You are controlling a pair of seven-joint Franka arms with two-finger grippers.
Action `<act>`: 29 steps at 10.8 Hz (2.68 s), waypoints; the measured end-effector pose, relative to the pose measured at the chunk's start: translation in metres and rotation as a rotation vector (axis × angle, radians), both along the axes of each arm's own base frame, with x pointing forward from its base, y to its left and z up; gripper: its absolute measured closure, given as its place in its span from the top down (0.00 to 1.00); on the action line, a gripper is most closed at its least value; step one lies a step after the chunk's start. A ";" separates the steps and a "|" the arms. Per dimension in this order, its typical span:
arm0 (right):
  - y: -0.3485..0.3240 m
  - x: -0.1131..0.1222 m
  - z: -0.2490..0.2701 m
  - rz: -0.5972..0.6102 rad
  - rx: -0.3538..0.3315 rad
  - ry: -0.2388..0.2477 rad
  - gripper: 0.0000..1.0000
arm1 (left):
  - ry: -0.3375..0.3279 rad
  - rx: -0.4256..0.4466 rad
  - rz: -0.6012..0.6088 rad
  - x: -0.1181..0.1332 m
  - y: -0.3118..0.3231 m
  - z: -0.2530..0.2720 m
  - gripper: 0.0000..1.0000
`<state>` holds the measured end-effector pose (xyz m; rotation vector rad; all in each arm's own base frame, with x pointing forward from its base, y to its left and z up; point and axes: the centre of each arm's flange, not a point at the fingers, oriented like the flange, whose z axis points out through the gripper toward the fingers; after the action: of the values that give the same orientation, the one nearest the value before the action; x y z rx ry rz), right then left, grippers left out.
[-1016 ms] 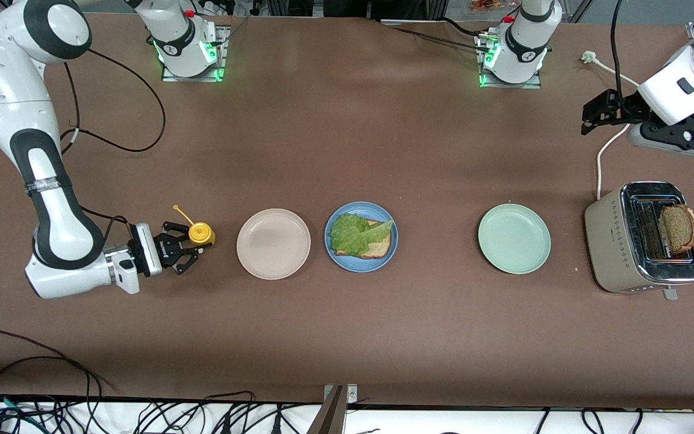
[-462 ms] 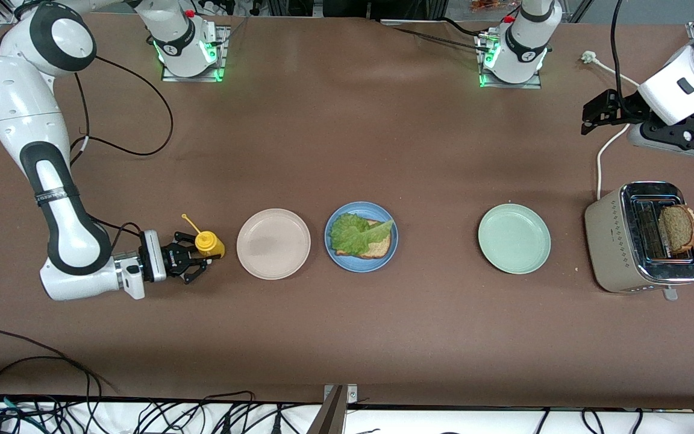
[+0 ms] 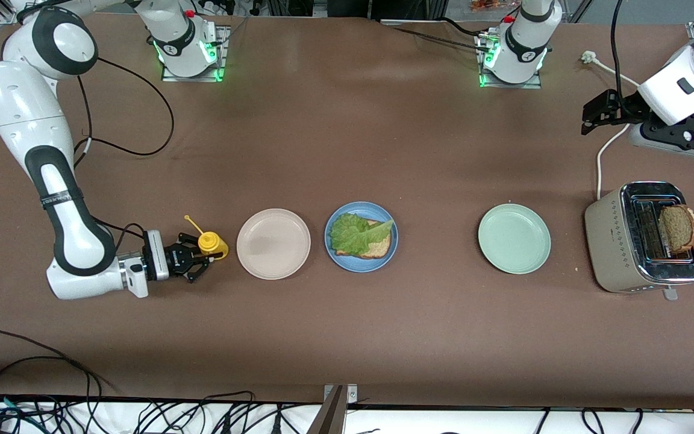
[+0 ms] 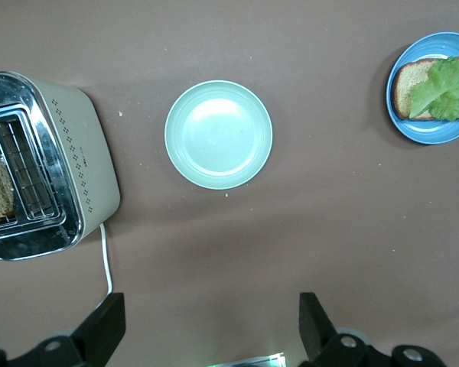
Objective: Make sandwich in blue plate with both arms
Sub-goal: 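Bring the yellow bottle back beside the white plate, then set the yellow bottle down and open the right gripper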
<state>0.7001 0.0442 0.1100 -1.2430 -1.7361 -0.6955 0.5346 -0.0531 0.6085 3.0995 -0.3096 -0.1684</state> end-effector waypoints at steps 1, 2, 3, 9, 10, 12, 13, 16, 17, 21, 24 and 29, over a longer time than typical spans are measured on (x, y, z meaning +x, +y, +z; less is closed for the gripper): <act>0.000 -0.001 -0.005 0.002 0.014 -0.006 0.18 | 0.000 0.000 0.000 0.000 0.000 0.000 1.00; 0.000 -0.002 -0.007 0.001 0.020 -0.008 0.17 | 0.001 0.001 0.000 0.000 0.000 0.000 1.00; -0.002 -0.002 -0.007 -0.002 0.021 -0.009 0.20 | 0.001 0.001 0.001 0.000 0.001 0.000 1.00; -0.007 0.002 -0.004 -0.008 0.027 -0.027 0.79 | 0.005 0.003 0.004 0.002 0.003 -0.003 1.00; -0.007 0.002 -0.004 -0.007 0.029 -0.031 0.90 | 0.006 0.003 0.004 0.002 0.003 -0.003 1.00; -0.009 0.002 -0.004 -0.006 0.030 -0.037 1.00 | 0.006 0.003 0.004 0.002 0.003 -0.003 1.00; -0.014 0.002 -0.005 -0.005 0.022 -0.041 1.00 | 0.006 0.003 0.004 0.002 0.003 -0.003 1.00; -0.041 -0.003 -0.017 0.009 0.001 -0.061 1.00 | 0.006 0.003 0.004 0.002 0.003 -0.003 1.00; -0.050 -0.005 -0.020 0.015 -0.005 -0.061 1.00 | 0.006 0.003 0.004 0.002 0.003 -0.003 1.00; -0.066 -0.009 -0.015 0.043 -0.023 -0.047 1.00 | 0.007 0.003 0.004 0.002 0.003 -0.003 1.00; -0.087 0.000 0.019 0.035 -0.071 -0.072 1.00 | 0.007 0.003 0.004 0.002 0.003 -0.004 1.00; -0.114 0.007 0.088 -0.016 -0.237 -0.011 1.00 | 0.007 0.003 0.005 0.002 0.003 -0.004 1.00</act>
<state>0.7072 -0.0698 0.1984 -1.4166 -1.8602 -0.5167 0.5367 -0.0501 0.6047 3.1015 -0.3024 -0.1802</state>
